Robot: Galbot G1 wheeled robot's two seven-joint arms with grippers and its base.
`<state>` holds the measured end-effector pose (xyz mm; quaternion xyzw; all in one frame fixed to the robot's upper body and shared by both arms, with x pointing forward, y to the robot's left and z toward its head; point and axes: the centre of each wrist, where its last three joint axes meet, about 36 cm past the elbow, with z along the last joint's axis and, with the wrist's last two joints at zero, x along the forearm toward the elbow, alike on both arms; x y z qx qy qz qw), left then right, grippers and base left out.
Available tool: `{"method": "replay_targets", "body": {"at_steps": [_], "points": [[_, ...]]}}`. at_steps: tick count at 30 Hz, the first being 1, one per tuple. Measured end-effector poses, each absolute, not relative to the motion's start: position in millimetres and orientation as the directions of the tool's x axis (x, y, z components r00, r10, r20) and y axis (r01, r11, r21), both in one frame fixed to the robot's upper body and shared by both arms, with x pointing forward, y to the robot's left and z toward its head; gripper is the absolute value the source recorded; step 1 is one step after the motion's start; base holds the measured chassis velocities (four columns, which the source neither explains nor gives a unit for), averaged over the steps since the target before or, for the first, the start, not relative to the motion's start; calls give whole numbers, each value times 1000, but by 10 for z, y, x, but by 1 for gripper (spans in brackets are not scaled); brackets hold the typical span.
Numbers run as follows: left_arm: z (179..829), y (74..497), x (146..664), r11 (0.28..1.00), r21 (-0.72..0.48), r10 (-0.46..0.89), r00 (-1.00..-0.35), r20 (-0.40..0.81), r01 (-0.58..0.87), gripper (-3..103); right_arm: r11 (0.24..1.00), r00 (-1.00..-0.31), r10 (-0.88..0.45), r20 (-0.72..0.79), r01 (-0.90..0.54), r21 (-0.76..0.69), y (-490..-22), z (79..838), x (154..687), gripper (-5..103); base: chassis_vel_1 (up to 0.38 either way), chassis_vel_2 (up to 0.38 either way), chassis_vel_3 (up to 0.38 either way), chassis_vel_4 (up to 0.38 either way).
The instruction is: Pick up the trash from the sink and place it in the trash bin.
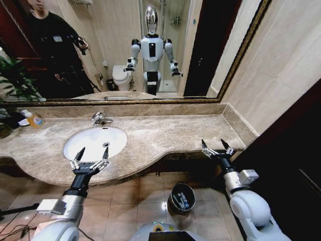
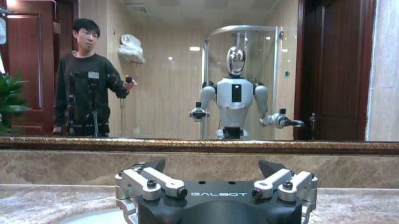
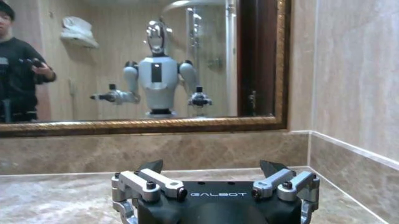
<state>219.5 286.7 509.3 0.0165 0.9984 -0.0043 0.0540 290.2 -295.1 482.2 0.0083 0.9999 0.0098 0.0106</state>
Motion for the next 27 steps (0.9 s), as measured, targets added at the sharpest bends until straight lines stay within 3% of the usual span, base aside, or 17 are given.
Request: {"method": "replay_targets", "body": {"at_steps": [27], "points": [[5093,2867,2195,999,-7,32,-994,-108,33,100,999,-999,43,-8,43,0,-2977,4808,2916,100,0,0,0,0]]}}
